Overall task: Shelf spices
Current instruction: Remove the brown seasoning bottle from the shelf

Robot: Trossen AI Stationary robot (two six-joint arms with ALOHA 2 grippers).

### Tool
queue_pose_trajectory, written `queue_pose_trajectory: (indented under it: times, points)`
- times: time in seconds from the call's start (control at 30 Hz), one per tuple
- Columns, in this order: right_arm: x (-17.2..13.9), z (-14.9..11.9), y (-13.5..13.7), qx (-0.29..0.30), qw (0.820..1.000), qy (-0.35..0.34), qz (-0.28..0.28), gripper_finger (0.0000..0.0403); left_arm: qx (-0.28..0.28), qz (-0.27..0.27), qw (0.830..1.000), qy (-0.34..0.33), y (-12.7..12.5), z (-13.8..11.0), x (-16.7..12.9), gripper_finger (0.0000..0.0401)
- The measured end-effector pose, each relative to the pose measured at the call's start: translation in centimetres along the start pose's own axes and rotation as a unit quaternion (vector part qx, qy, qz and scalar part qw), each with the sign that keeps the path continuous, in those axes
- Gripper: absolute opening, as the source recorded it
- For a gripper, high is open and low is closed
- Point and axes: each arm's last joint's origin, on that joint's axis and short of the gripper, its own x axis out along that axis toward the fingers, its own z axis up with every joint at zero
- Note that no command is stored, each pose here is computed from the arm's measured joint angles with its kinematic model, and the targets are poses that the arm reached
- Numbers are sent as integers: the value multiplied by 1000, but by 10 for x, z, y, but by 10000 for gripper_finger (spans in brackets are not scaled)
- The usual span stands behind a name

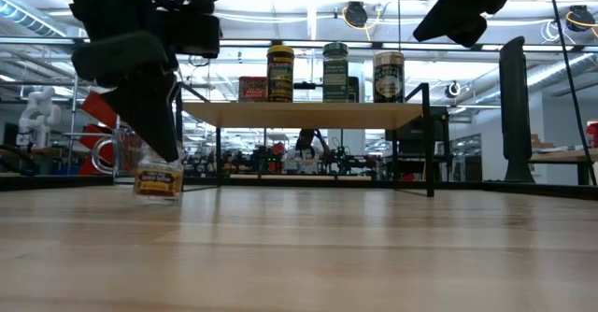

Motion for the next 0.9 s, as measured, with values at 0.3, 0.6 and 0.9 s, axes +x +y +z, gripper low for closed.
queue_pose_trajectory:
  times: [0.3, 0.6, 0.9]
  points:
    - [3, 0, 3, 1, 1000, 8, 28, 0, -3, -7, 1000, -4, -1, 1, 0, 230]
    - [8, 5, 7, -1, 999, -13, 42, 0, -2, -12, 1000, -10, -3, 7, -6, 273]
    - [38, 10, 18, -38, 997, -38, 54, 0, -4, -46, 999, -16, -4, 16, -50, 274]
